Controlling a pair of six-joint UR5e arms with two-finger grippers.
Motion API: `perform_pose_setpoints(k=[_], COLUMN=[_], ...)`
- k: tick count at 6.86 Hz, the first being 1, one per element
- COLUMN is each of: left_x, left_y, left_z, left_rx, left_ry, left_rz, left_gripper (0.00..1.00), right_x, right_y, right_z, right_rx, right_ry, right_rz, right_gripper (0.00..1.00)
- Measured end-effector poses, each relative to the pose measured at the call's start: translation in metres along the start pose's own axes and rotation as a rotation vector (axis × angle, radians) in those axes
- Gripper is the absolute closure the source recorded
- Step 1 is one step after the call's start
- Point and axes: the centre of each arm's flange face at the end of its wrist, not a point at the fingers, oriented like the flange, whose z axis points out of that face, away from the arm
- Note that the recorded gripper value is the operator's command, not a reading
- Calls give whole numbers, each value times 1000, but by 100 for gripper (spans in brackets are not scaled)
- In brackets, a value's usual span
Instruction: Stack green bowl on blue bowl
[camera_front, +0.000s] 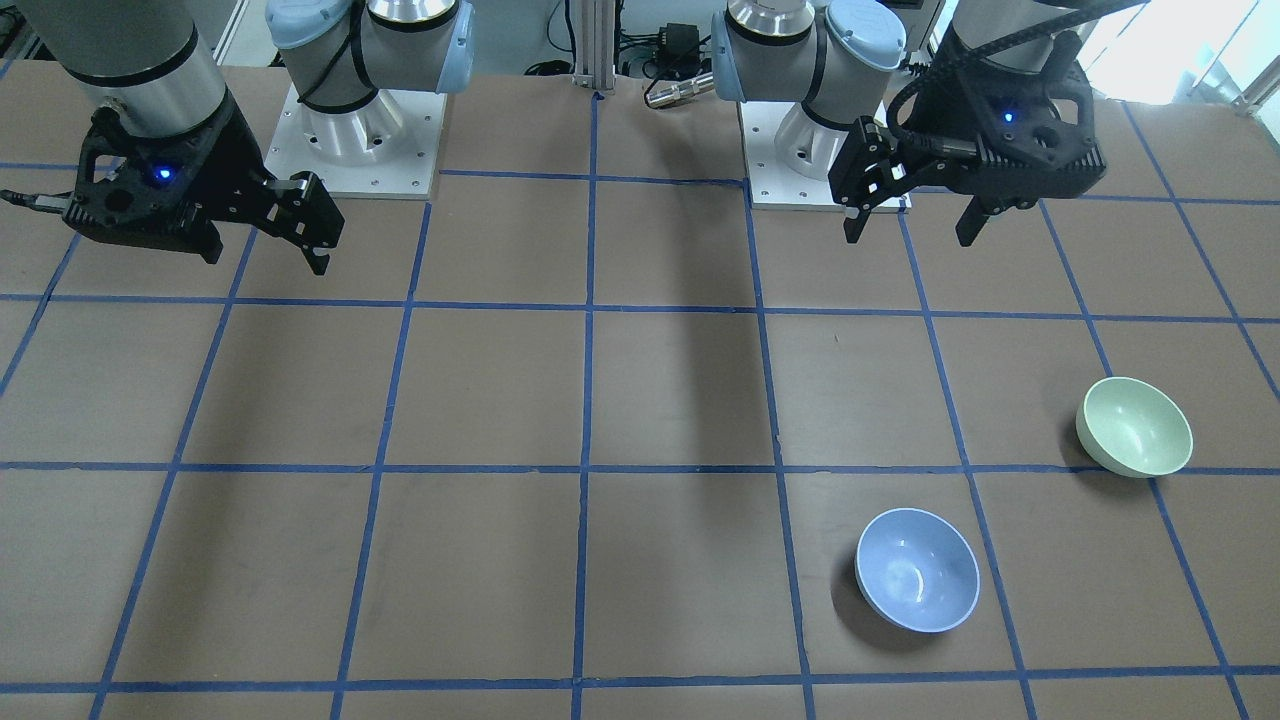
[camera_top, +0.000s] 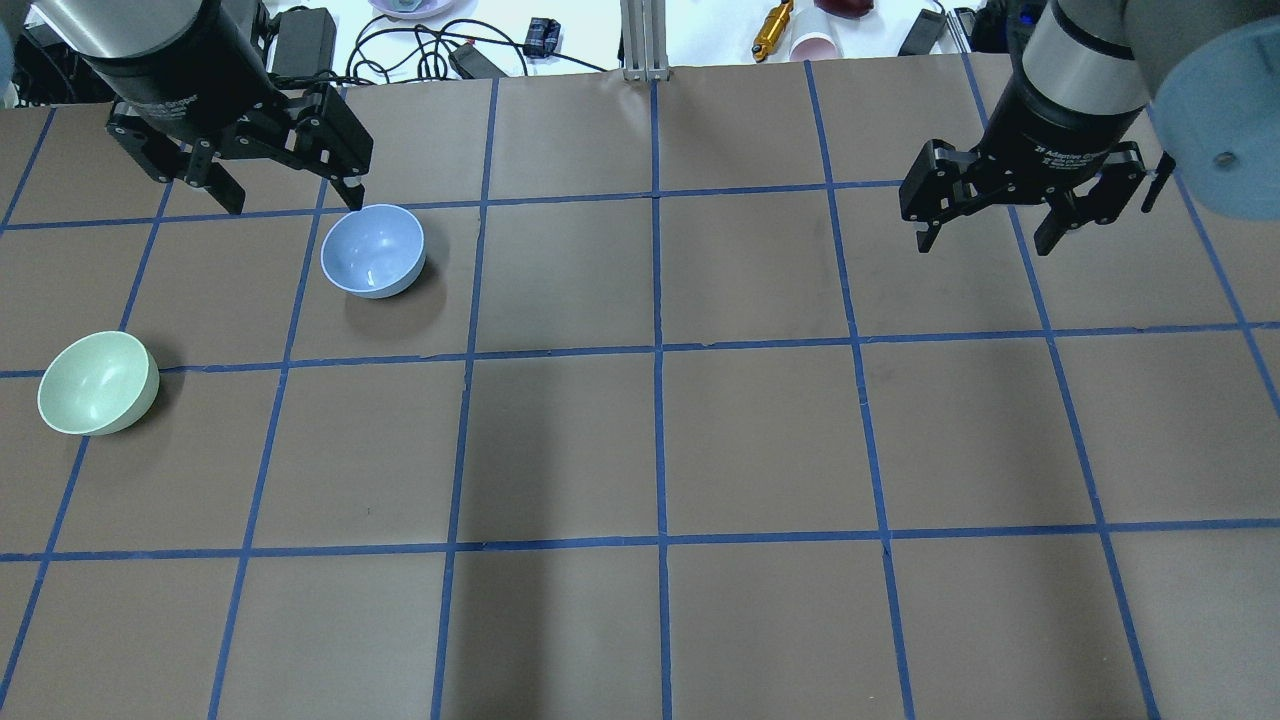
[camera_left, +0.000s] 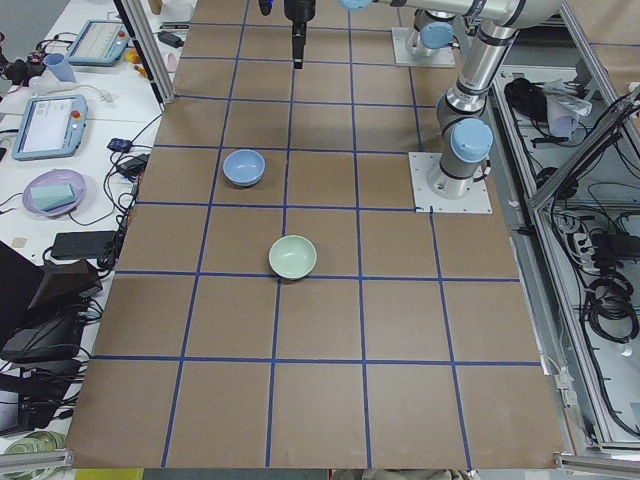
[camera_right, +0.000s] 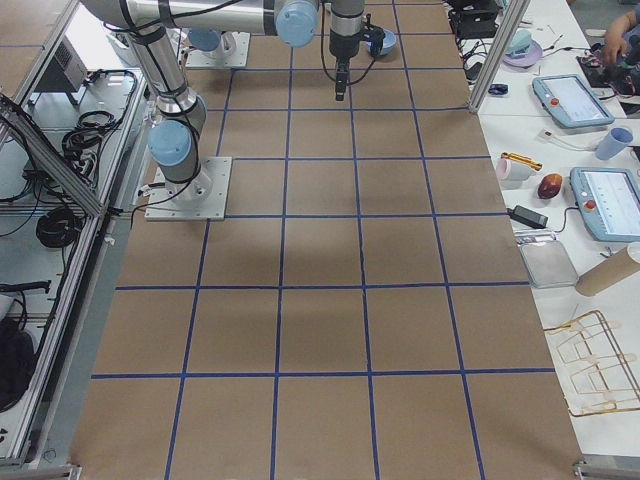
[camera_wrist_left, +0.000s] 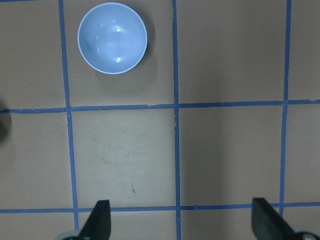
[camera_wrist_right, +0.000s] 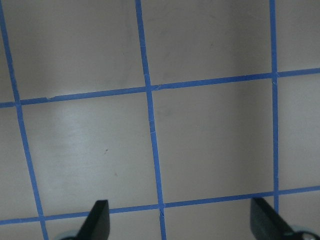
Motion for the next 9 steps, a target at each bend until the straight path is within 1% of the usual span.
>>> perform_pose_setpoints(k=[4,9], left_x=[-1,-11], left_y=[1,-2], left_z=[-1,1], left_rx=[3,-1], left_ry=[-7,0], left_rz=[0,-11], left_gripper=[0,0], right_x=[0,0], right_y=[0,0], right_z=[0,0], right_rx=[0,-1], right_ry=[0,0], right_rz=[0,0], right_gripper=[0,0])
